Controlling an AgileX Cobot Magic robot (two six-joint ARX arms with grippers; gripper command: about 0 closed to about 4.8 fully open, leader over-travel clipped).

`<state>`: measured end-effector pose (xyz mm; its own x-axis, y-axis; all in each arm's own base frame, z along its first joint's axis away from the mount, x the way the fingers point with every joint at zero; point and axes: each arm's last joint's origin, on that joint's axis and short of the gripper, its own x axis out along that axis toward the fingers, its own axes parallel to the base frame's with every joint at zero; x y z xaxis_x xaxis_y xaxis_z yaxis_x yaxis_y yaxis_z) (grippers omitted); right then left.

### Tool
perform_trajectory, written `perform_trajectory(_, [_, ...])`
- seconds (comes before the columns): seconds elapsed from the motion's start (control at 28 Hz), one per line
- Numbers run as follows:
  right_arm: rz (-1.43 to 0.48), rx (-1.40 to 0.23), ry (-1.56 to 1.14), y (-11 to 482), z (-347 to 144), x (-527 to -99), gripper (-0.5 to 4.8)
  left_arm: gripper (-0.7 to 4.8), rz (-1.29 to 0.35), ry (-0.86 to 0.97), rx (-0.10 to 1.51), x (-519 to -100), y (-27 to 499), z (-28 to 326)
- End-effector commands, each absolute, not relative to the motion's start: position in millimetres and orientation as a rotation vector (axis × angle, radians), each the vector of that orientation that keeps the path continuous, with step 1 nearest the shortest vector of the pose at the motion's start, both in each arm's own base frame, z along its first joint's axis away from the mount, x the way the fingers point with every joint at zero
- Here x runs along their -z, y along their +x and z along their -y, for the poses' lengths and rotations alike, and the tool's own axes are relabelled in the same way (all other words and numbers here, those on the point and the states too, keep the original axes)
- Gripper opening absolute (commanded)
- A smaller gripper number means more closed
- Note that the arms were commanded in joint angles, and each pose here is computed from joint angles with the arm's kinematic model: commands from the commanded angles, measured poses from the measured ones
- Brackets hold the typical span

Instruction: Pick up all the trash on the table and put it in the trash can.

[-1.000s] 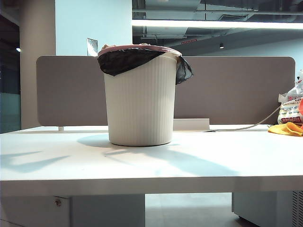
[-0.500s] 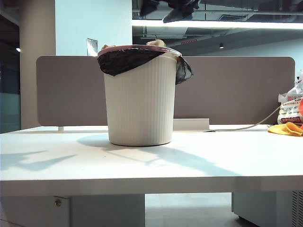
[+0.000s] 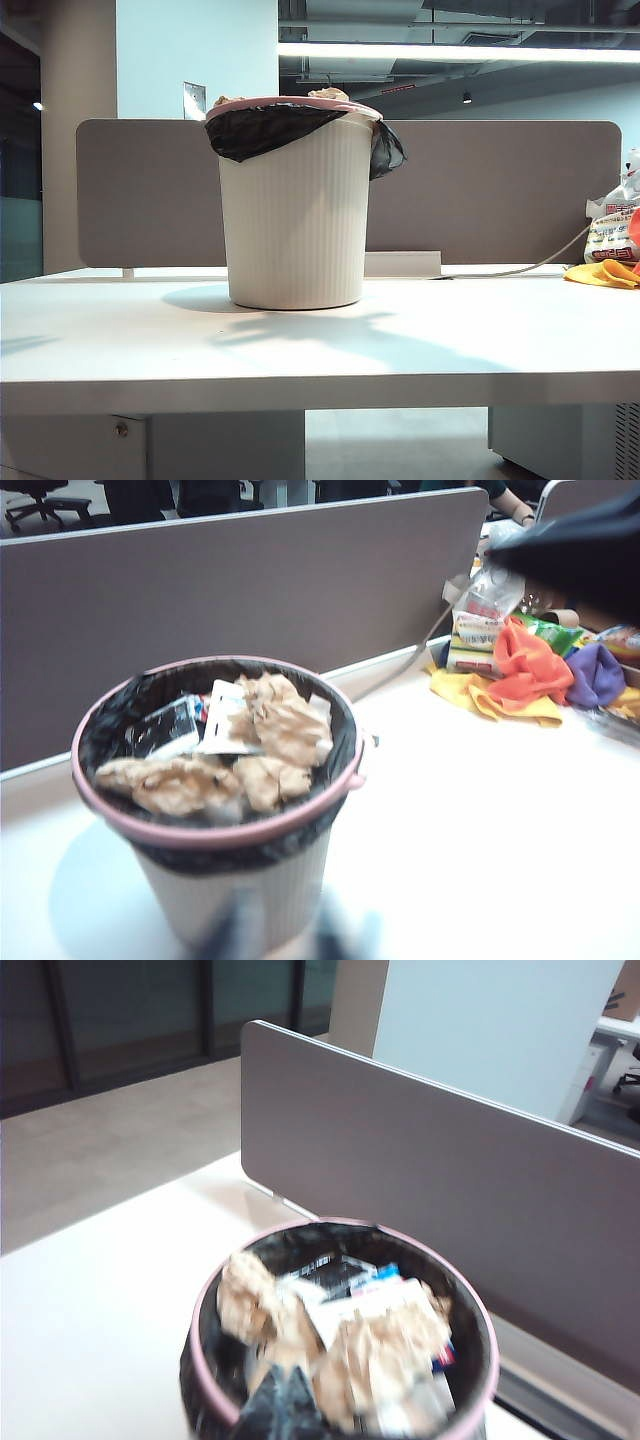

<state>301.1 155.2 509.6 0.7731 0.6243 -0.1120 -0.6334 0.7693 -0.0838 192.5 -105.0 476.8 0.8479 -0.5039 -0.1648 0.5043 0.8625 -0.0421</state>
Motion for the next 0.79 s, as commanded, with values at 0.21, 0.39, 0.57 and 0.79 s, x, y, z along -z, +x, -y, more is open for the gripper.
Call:
perform_trajectory(0.21, [-0.092,-0.605,-0.156,169.8,-88.2,-531.7,-0.09,-0.05,-0.248,0.017,0.457,-463.2,100.2,53.1])
perform_trajectory(0.39, [-0.072,-0.592,-0.105,92.8,-49.9,-495.4,-0.09,-0.05,-0.159,-0.046,0.443,-421.8,37.8,18.9])
perform_trajectory(0.57, [-0.087,-0.517,0.042,59.1,-31.1,-401.8,-0.08,-0.05,-0.156,-0.059,0.450,-360.9,13.9,6.3])
perform_trajectory(0.79, [-0.071,-0.548,0.102,76.6,-40.8,-297.1,-0.08,-0.05,-0.197,-0.103,0.498,-304.8,48.7,26.8])
